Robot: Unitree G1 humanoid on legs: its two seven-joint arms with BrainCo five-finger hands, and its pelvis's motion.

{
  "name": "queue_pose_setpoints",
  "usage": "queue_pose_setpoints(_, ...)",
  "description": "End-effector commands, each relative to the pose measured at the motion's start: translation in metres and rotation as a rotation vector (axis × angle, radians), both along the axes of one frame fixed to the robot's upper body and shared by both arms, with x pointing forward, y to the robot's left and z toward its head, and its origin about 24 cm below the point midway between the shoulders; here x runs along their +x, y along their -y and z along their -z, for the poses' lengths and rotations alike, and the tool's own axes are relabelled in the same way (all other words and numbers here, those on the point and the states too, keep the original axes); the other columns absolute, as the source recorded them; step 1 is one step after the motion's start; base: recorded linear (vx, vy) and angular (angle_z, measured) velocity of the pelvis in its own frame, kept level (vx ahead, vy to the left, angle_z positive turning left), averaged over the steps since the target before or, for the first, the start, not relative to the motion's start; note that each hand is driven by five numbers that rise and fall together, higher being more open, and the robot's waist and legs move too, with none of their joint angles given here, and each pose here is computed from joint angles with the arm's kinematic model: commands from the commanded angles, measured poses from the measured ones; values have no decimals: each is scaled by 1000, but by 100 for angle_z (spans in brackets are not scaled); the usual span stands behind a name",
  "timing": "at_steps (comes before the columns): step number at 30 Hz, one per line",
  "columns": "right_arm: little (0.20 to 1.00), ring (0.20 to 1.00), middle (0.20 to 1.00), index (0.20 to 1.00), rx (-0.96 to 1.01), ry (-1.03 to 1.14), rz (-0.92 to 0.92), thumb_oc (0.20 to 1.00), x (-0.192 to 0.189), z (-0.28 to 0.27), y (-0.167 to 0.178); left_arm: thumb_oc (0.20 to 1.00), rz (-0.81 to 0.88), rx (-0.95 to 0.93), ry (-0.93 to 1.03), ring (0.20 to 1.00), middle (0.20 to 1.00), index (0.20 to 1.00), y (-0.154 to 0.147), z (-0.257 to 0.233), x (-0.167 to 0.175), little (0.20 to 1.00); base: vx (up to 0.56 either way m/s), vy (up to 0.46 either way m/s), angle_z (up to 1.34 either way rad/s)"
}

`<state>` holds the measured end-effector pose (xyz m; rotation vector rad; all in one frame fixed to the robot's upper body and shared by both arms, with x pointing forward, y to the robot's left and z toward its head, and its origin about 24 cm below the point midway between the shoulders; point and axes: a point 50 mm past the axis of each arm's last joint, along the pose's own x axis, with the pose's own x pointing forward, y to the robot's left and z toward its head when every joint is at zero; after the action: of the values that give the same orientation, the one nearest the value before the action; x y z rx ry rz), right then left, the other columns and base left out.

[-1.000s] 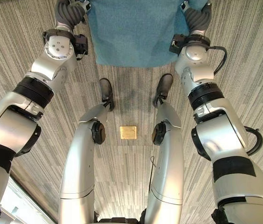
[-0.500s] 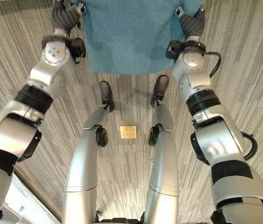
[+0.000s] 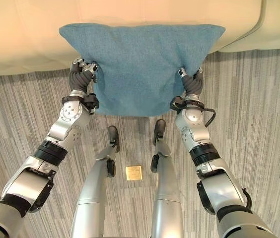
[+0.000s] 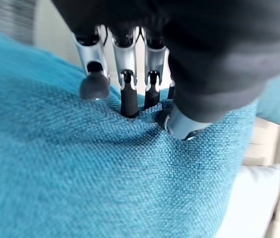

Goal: Pick up all the scattered cushions and arrange them neatly on the sofa.

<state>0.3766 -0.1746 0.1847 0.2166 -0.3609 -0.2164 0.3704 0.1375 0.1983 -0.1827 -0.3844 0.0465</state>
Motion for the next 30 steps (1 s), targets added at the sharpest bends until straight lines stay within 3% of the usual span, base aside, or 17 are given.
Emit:
queue_pose_setpoints(1, 200, 200, 200, 200, -90, 260, -155, 200, -16, -40, -37, 200, 151, 33, 211, 200, 200, 200, 30, -26, -17, 200, 0, 0, 0)
queue_pose_setpoints(15, 200, 200, 200, 200, -131, -8, -161, 200, -62, 65, -23, 200, 181, 25, -45, 200, 200, 200, 16, 76, -57, 200, 63, 25, -9)
queue_pose_setpoints(30, 200, 200, 200, 200, -176, -233, -191, 200, -92, 123, -12, 200, 182, 34, -305, 200, 200, 200, -6, 146, -93, 200, 73, 7, -40)
